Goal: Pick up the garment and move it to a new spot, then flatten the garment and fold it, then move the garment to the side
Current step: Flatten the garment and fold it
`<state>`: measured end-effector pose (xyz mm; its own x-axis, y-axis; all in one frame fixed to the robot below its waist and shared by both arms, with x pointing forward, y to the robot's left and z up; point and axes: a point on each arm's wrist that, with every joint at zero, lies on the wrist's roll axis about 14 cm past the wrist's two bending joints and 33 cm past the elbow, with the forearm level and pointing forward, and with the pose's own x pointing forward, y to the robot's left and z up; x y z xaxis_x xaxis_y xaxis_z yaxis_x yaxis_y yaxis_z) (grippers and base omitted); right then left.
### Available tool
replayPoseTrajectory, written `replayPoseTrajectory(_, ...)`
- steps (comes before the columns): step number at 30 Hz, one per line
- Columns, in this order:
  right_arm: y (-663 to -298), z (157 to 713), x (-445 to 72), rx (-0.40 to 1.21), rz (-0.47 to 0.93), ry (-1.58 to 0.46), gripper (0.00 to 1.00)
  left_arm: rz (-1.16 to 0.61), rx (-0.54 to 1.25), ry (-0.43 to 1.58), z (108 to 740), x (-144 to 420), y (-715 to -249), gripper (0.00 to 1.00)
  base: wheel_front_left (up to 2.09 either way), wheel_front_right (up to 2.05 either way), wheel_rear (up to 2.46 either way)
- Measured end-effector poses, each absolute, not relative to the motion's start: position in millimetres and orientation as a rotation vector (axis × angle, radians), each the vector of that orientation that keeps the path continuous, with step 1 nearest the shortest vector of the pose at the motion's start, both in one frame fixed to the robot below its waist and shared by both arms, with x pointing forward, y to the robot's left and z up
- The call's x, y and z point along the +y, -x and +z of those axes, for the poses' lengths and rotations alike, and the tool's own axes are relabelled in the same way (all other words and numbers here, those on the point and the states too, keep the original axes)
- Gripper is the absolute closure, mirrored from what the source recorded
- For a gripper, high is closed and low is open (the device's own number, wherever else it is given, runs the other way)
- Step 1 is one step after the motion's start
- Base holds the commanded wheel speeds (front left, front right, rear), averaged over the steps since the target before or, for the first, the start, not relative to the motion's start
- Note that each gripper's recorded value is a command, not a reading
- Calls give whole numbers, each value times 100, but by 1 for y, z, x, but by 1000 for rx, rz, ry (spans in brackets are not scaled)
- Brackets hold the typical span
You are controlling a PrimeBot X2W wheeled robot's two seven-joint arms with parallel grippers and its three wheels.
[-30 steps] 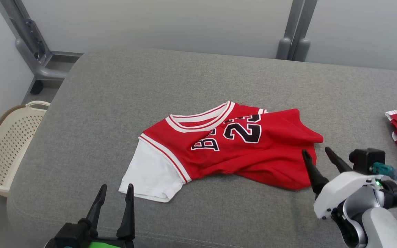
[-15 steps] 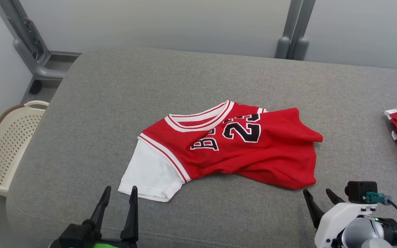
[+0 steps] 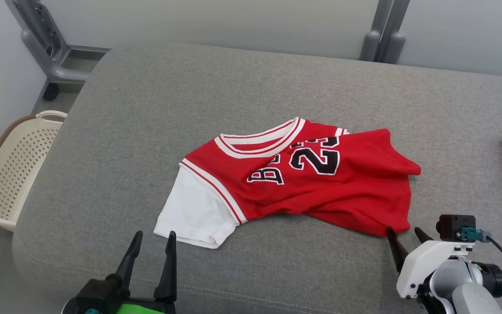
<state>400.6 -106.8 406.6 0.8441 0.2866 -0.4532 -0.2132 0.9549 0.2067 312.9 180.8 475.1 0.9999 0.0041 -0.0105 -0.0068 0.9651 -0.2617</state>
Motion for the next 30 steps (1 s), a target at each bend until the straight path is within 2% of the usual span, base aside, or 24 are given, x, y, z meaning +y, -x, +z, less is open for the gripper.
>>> replayPoseTrajectory(12,-411,385,-94,571,288,-167,1,25,29,260,470,186,-317,0,0,0,0)
replayPoseTrajectory(13,-411,384,-93,575,292,-168,16,26,30,259,469,187,-317,0,0,0,0)
replayPoseTrajectory(14,-411,384,-91,577,298,-167,40,26,30,259,469,187,-317,0,0,0,0)
replayPoseTrajectory(15,-411,384,-90,578,301,-169,59,27,30,259,470,187,-317,0,0,0,0)
replayPoseTrajectory(17,-410,385,-88,578,307,-177,90,27,26,259,471,187,-318,0,0,0,0)
replayPoseTrajectory(18,-410,386,-87,575,310,-180,100,27,24,259,471,187,-318,0,0,0,0)
replayPoseTrajectory(26,-415,423,-93,457,307,-219,100,20,4,265,477,186,-316,0,0,0,0)
replayPoseTrajectory(30,-406,436,-106,438,294,-224,100,17,-6,266,479,185,-315,0,0,0,0)
